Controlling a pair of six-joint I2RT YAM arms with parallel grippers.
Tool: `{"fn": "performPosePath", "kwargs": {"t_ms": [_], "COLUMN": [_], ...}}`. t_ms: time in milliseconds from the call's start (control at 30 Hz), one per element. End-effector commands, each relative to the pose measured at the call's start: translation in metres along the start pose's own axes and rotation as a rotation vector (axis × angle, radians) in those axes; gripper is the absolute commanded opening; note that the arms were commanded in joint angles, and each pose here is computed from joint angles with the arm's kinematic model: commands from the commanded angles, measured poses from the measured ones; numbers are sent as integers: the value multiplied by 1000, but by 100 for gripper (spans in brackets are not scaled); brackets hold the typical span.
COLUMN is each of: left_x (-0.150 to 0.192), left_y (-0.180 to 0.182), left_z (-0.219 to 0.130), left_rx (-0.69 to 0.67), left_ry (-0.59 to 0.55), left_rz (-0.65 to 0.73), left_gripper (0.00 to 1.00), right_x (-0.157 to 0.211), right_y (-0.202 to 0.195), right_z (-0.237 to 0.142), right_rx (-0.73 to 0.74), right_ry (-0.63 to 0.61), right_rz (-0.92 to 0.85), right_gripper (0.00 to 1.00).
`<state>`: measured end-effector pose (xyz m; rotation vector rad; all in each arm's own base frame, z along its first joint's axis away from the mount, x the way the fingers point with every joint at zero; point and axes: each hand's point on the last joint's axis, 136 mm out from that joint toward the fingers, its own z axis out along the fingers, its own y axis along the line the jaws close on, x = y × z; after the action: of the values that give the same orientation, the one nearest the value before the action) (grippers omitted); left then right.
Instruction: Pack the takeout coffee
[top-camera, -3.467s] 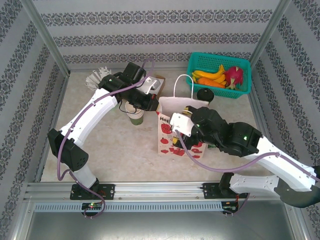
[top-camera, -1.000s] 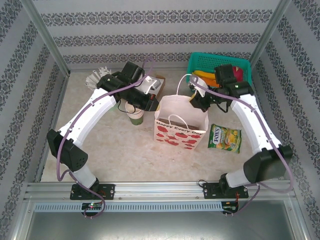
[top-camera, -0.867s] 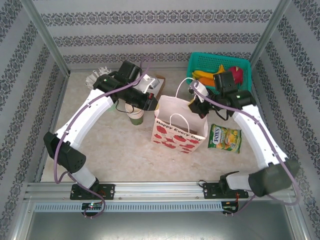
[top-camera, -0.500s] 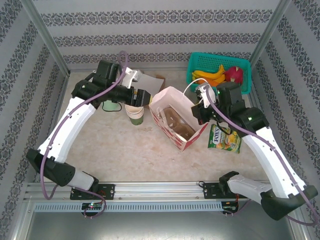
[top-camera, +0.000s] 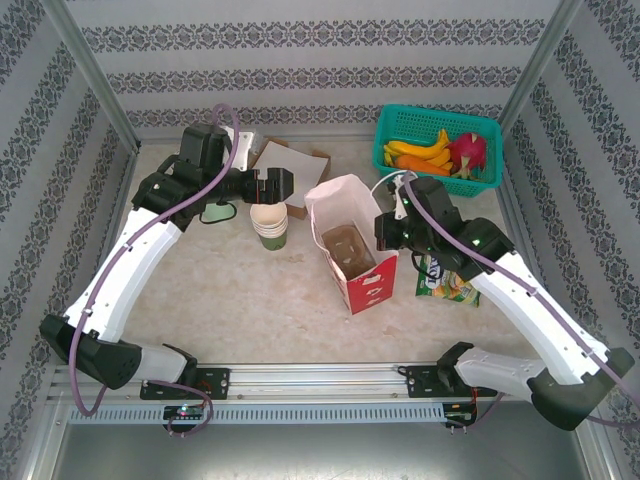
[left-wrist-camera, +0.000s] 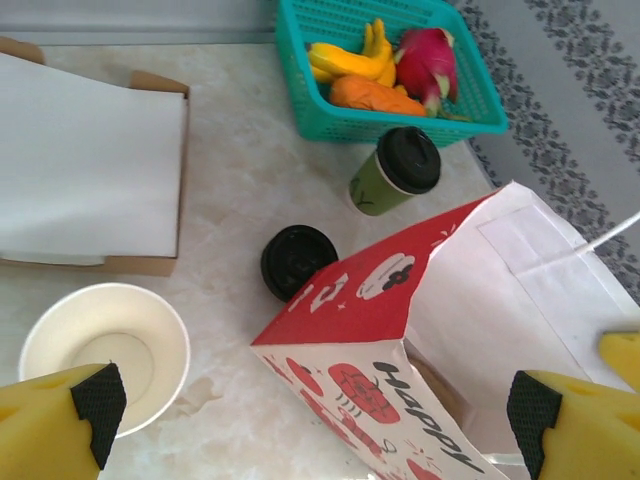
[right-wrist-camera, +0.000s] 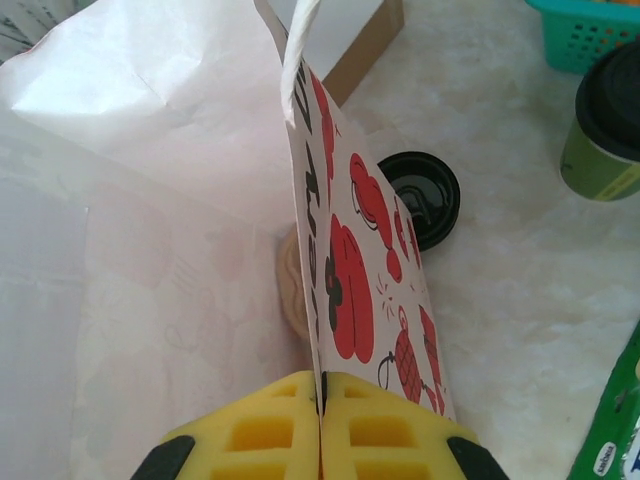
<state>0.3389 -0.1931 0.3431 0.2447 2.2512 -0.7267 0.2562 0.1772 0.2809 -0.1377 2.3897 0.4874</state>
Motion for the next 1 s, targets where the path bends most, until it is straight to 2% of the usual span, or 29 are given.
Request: {"fn": "performPosePath", "kwargs": {"t_ms": [0,167,567,733,967], "left_x": [-9,-1,23,27,21], "left_y": [10,11,-15,-9,-7], "left_z": [-3,10,38,53,66], "left_rx": [-51,-33,178,182,186], "left_ry": [-52,2,174,229,252], "left_rz": [-24,-30,82,175,222], "left_gripper": [100,100,100,97,90], "right_x": [-4,27,6,0,2], "right_y": [-1,-11,16,29,32], "right_z": [6,42,42,40,52], "right_rx": [51,106,27,2,75], "right_ry": [-35,29,-40,-40,-32], "right_rz": [79,122,157,156,152], "right_gripper": [0,0,0,0,4]}}
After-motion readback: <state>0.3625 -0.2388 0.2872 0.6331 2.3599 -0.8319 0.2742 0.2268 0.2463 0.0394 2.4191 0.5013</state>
